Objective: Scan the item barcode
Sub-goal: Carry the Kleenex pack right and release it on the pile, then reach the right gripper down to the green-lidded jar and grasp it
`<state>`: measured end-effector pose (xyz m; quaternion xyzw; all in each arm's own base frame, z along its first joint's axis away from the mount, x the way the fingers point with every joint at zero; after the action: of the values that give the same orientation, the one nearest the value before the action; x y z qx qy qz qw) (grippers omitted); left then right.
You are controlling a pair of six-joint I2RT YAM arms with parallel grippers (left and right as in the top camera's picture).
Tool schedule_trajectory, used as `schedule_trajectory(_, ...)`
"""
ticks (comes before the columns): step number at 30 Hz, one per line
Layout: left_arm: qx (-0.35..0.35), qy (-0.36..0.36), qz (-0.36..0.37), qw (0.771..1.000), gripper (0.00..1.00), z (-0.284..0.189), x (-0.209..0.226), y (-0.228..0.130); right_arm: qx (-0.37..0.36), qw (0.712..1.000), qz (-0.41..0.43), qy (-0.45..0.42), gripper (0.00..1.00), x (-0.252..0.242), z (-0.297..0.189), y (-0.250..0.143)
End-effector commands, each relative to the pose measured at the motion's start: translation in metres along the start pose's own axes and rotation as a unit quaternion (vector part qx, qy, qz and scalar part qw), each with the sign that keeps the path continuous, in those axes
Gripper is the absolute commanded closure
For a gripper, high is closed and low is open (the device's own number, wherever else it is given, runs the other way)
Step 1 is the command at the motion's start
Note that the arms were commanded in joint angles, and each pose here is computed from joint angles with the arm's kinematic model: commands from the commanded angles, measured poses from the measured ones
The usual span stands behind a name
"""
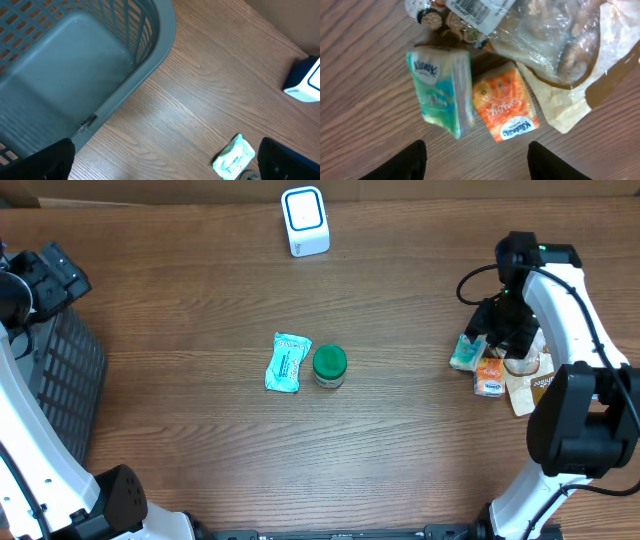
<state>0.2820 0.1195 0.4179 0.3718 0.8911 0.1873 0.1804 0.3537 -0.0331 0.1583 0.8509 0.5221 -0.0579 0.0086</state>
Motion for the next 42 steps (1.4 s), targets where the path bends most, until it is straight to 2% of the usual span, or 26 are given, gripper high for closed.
schedule_trajectory(1, -0.014, -0.003, 0.009, 1.000, 0.01, -0.009, 0.001, -0.001, 0.001, 0.998, -0.044, 0.044, 0.42, 0.009, -0.010, -0.003)
schedule_trajectory(2, -0.014, -0.003, 0.009, 1.000, 0.00, -0.009, 0.001, -0.001, 0.009, 0.993, -0.074, 0.092, 0.50, 0.020, -0.015, -0.005)
schedule_trajectory(4, -0.014, -0.003, 0.009, 1.000, 0.00, -0.009, 0.001, -0.001, 0.018, 0.971, -0.135, 0.197, 0.58, 0.046, -0.030, -0.011)
schedule_trajectory(6, -0.014, -0.003, 0.009, 1.000, 0.00, -0.009, 0.001, -0.001, 0.022, 0.944, -0.186, 0.271, 0.59, 0.073, -0.044, -0.022)
schedule_trajectory(7, -0.014, -0.003, 0.009, 1.000, 0.00, -0.009, 0.001, -0.001, 0.022, 0.939, -0.197, 0.280, 0.58, 0.079, -0.046, -0.025)
schedule_trajectory(12, -0.014, -0.003, 0.009, 1.000, 0.01, -0.009, 0.001, -0.001, 0.010, 0.913, -0.292, 0.285, 0.51, 0.141, -0.052, -0.063)
schedule_trajectory(17, -0.014, -0.003, 0.009, 1.000, 0.00, -0.009, 0.001, -0.001, -0.010, 0.887, -0.355, 0.295, 0.39, 0.194, -0.058, -0.103)
schedule_trajectory(18, -0.014, -0.003, 0.009, 1.000, 0.00, -0.009, 0.001, -0.001, -0.016, 0.881, -0.370, 0.294, 0.34, 0.203, -0.059, -0.111)
schedule_trajectory(20, -0.014, -0.003, 0.009, 1.000, 0.00, -0.009, 0.001, -0.001, -0.034, 0.886, -0.376, 0.268, 0.29, 0.214, -0.057, -0.122)
schedule_trajectory(22, -0.014, -0.003, 0.009, 1.000, 0.00, -0.009, 0.001, -0.001, -0.069, 0.895, -0.384, 0.216, 0.19, 0.225, -0.054, -0.134)
schedule_trajectory(23, -0.014, -0.003, 0.009, 1.000, 0.00, -0.009, 0.001, -0.001, -0.079, 0.894, -0.390, 0.204, 0.02, 0.227, -0.053, -0.138)
schedule_trajectory(24, -0.014, -0.003, 0.009, 1.000, 0.00, -0.009, 0.001, -0.001, -0.092, 0.893, -0.397, 0.188, 0.00, 0.230, -0.053, -0.141)
schedule_trajectory(28, -0.014, -0.003, 0.009, 1.000, 0.00, -0.009, 0.001, -0.001, -0.161, 0.900, -0.391, 0.103, 0.00, 0.238, -0.052, -0.156)
schedule_trajectory(37, -0.014, -0.003, 0.009, 1.000, 0.00, -0.009, 0.001, -0.001, -0.156, 0.894, -0.404, 0.117, 0.00, 0.246, -0.048, -0.167)
schedule_trajectory(39, -0.014, -0.003, 0.010, 1.000, 0.00, -0.009, 0.001, -0.001, -0.155, 0.899, -0.393, 0.119, 0.11, 0.247, -0.043, -0.166)
schedule_trajectory(42, -0.014, -0.003, 0.009, 1.000, 0.00, -0.009, 0.001, -0.001, -0.147, 0.924, -0.331, 0.121, 0.17, 0.246, -0.032, -0.165)
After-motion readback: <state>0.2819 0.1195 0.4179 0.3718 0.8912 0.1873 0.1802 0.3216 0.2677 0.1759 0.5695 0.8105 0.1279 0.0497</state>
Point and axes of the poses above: each gripper's point midway between its finger pads, its own z axis out along the fingers, its own x axis along the line the jaws close on, y = z × x, the point moved 7 cm from there along -z, back along the fingers, and after that the axes turned 4 degrees about -z, right-handed, at the moved point
